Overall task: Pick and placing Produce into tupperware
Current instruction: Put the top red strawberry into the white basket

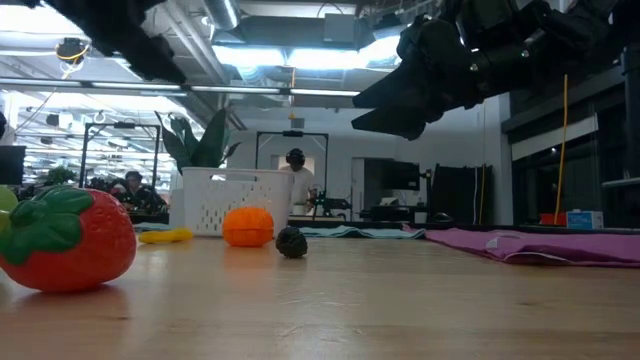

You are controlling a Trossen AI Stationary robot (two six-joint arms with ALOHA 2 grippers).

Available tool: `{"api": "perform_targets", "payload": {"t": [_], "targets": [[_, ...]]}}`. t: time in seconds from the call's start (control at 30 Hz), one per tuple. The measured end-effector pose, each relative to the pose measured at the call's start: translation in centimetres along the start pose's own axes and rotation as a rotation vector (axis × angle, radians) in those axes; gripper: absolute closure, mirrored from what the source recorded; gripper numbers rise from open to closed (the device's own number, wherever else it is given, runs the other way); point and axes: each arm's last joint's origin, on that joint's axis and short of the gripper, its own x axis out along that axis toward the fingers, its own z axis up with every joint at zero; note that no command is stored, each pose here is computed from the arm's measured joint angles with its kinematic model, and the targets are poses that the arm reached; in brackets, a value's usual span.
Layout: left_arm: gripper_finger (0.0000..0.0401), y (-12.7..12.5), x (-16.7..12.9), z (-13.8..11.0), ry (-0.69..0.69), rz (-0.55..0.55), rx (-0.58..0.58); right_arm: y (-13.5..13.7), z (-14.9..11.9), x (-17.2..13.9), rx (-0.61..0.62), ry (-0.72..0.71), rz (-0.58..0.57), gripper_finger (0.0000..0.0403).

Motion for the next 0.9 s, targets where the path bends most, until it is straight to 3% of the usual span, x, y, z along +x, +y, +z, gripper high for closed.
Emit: {"api": "perform_targets", "payload": {"t": [0.33,0.7,0.9], "targets": [[0.0195,-3.0,1.0,-2.0,0.124,-0.007,-0.026,0.0,0.0,0.0,0.028,0.0,-0.001,0.0102],[0.0195,-7.4,2.5,-4.2,0.328,-0.021,-0.146,0.0,-0.1,0.0,0.029,0.005,-0.003,0.0102],[0.0195,-10.3,3.0,-3.8,0.39,-0.015,-0.134,0.0,-0.1,0.0,0.053,0.005,-0.003,0.0102]]}}
